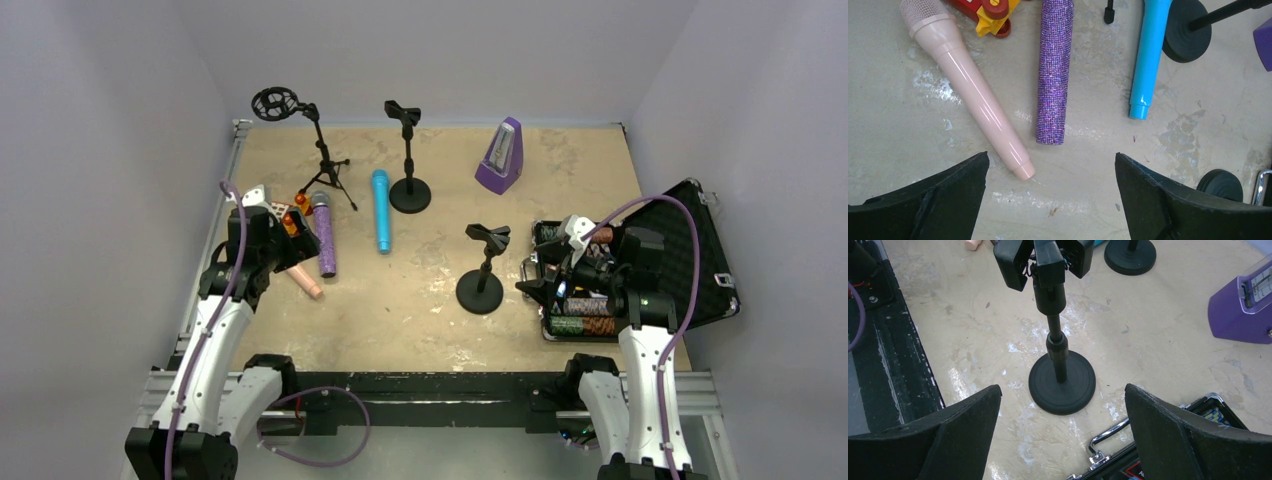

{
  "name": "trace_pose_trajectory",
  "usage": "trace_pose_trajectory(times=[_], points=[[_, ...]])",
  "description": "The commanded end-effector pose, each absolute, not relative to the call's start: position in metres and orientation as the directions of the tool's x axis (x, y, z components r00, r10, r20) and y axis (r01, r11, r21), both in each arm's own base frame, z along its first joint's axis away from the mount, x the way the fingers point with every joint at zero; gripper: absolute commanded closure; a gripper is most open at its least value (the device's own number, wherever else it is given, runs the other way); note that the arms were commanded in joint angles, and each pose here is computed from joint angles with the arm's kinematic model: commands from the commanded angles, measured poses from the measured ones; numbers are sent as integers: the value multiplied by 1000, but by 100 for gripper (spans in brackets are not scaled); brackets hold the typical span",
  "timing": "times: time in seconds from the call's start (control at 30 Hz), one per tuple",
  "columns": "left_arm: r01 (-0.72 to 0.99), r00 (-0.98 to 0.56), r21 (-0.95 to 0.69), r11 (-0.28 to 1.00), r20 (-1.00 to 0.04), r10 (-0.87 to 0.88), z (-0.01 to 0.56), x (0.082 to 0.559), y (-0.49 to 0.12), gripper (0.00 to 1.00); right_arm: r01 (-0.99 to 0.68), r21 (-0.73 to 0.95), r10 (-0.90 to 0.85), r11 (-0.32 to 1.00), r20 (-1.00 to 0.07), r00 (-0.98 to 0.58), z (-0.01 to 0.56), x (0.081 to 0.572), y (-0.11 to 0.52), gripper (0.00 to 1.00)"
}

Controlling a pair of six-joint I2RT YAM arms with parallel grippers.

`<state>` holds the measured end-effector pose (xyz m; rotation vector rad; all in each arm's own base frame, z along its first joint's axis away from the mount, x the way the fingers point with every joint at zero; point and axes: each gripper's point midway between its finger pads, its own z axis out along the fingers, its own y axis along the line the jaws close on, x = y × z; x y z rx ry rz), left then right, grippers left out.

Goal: Attach the microphones to the stand

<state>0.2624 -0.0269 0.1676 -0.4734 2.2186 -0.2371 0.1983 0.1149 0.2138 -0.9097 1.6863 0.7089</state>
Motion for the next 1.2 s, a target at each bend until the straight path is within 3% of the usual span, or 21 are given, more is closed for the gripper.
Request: trace_pose_trajectory(times=[0.0, 0.47, 0.67, 1.17], points=[[-259, -572, -312, 914, -713, -405, 167, 272, -23, 0, -841, 8, -224, 541, -963, -153, 216, 200, 114, 3], [-342, -561, -290, 894, -700, -442, 158, 279, -8, 0, -848, 8, -221, 531, -964, -148, 218, 197, 116, 3], [-263, -565, -244, 933, -746, -354, 163, 278, -7, 0, -849, 9, -220, 529, -964, -148, 219, 197, 116, 3], [-290, -573, -255, 922, -725, -381, 165, 281, -7, 0, -848, 8, -220, 530, -964, -147, 219, 197, 116, 3]])
